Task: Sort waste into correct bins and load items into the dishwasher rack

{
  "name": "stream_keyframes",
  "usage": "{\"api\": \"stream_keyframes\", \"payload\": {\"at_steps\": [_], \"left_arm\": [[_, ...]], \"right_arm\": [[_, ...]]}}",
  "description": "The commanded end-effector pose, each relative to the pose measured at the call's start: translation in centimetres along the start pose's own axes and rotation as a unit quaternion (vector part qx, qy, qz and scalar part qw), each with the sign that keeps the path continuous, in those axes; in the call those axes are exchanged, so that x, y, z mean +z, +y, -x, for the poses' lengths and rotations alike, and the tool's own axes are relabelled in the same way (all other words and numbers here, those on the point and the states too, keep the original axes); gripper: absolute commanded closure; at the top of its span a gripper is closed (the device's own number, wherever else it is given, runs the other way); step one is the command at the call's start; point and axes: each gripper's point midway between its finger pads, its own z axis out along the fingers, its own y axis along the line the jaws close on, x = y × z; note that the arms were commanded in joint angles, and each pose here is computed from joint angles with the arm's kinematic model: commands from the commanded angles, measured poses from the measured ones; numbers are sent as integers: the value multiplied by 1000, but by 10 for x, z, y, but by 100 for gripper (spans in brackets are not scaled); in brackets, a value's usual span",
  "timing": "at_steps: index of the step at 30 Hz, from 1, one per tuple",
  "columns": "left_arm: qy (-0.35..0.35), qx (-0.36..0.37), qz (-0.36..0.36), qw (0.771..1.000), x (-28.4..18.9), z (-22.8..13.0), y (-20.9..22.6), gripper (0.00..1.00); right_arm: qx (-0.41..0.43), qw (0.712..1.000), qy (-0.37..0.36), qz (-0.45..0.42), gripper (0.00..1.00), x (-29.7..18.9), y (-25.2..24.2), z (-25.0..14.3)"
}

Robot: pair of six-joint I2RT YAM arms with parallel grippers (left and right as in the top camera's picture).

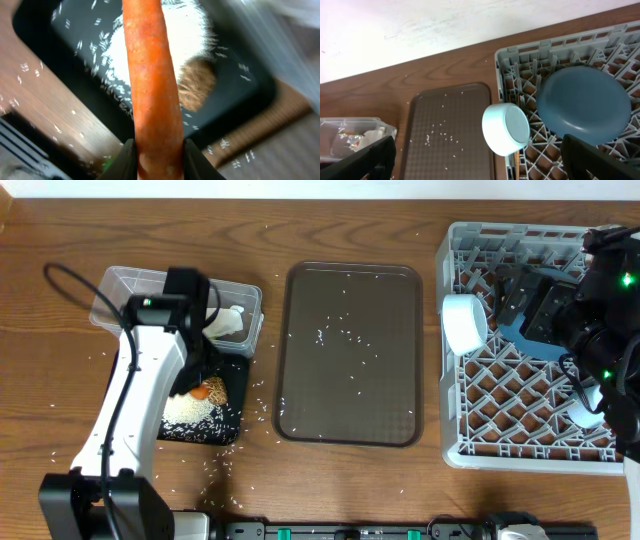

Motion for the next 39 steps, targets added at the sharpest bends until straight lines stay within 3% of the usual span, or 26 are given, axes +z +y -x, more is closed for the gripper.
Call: {"api": "stream_keyframes", "payload": {"at_steps": [1, 4, 5, 10, 12, 17, 19, 21, 27, 28, 30, 39], "left_arm": [[2, -100, 21, 995, 22, -1, 14, 81], [-2, -125, 17, 992, 36, 0, 15, 81], [-3, -127, 15, 992, 39, 0, 15, 77], [-13, -121, 4, 993, 41, 5, 10, 21], [-19, -88, -4, 996, 39, 9, 6, 9], [-23, 20, -32, 999, 10, 14, 0, 11], [-20, 108, -97, 989, -16, 11, -18, 32], [-32, 197, -182, 963, -54, 5, -38, 36], [-176, 285, -297, 894, -167, -6, -40, 29], [-199, 292, -307, 884, -179, -9, -37, 25], [-249, 297, -328, 861, -206, -14, -28, 2], [-336, 278, -370, 820, -255, -35, 11, 2]], "right_arm": [[-4, 1000, -5, -12, 1, 0, -6, 3], [-4, 1000, -5, -11, 1, 0, -6, 3], [-4, 1000, -5, -12, 1, 0, -6, 3], [-4, 1000, -5, -11, 1, 0, -6, 3], [-4, 1000, -6, -11, 1, 0, -6, 3], [-4, 1000, -5, -11, 1, 0, -6, 2], [-4, 1000, -5, -11, 1, 0, -6, 3], [-4, 1000, -5, -11, 1, 0, -6, 3], [-4, 1000, -5, -11, 1, 0, -6, 3], [-4, 1000, -5, -11, 1, 0, -6, 2], [-4, 1000, -5, -11, 1, 0, -6, 2], [-4, 1000, -5, -12, 1, 0, -6, 2]]}}
